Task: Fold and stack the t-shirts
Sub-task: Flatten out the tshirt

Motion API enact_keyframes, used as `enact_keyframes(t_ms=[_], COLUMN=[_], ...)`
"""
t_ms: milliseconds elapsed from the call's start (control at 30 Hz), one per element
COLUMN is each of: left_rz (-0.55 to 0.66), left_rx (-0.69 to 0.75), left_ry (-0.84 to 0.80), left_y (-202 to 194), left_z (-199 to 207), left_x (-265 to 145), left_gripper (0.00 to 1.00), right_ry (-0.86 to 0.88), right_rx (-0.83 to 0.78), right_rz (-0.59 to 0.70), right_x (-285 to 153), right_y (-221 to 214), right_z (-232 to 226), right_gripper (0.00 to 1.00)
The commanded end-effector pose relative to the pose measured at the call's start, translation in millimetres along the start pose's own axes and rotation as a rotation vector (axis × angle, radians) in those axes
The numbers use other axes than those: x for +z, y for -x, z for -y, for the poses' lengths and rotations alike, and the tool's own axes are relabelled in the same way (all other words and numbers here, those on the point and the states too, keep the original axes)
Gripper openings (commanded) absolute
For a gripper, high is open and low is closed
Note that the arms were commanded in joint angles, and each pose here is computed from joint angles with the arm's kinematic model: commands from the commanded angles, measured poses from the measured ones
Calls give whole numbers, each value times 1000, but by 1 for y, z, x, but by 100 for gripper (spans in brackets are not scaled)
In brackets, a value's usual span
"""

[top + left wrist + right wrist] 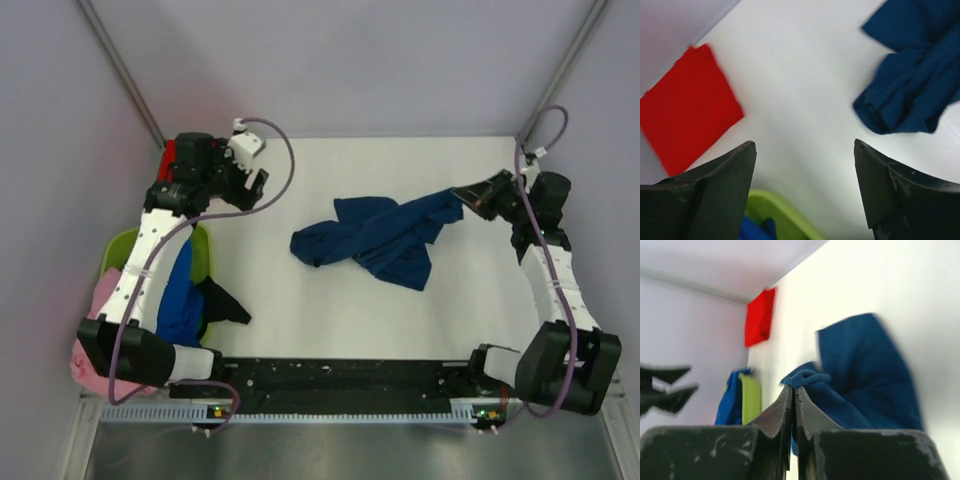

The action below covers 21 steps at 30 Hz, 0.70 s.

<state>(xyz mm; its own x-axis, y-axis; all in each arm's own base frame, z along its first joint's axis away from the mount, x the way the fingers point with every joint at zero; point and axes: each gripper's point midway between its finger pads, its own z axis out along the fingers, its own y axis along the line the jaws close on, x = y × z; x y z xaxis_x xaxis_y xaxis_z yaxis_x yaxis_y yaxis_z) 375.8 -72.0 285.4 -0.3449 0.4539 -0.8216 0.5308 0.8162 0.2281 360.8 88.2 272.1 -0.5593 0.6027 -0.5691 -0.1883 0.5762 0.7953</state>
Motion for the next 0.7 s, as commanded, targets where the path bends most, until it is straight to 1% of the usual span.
enact_keyframes(t_ms=[0,100,167,333,367,467,567,600,667], left_rz=[-37,-93,-117,-201,-183,-154,-197,-202,-219], left_rx=[153,296,374,525,553,546,524,522,515], left_ry=[-336,-523,-632,-808,-829,-744,-614,-598,-616], left_y=[2,-15,-25,-44,-39,-22,-21,-21,-28], left_z=[104,180,224,320,338,356,351,352,360], left_x=[31,48,57,83,86,121,161,169,181], left_gripper=[82,81,81,81,81,82,86,87,89], right_ry=[-61,-152,-167,-218,-221,-224,-225,-223,-224], right_rx=[123,121,122,92,85,70,55,51,43], right_rz=[210,219,207,224,228,227,226,228,232], right_x=[-31,-30,-27,-29,-29,-30,-32,-33,-34], right_y=[42,40,37,40,41,42,41,41,41], right_z=[48,77,84,95,94,94,91,90,89], right_gripper=[0,0,0,0,0,0,0,0,0])
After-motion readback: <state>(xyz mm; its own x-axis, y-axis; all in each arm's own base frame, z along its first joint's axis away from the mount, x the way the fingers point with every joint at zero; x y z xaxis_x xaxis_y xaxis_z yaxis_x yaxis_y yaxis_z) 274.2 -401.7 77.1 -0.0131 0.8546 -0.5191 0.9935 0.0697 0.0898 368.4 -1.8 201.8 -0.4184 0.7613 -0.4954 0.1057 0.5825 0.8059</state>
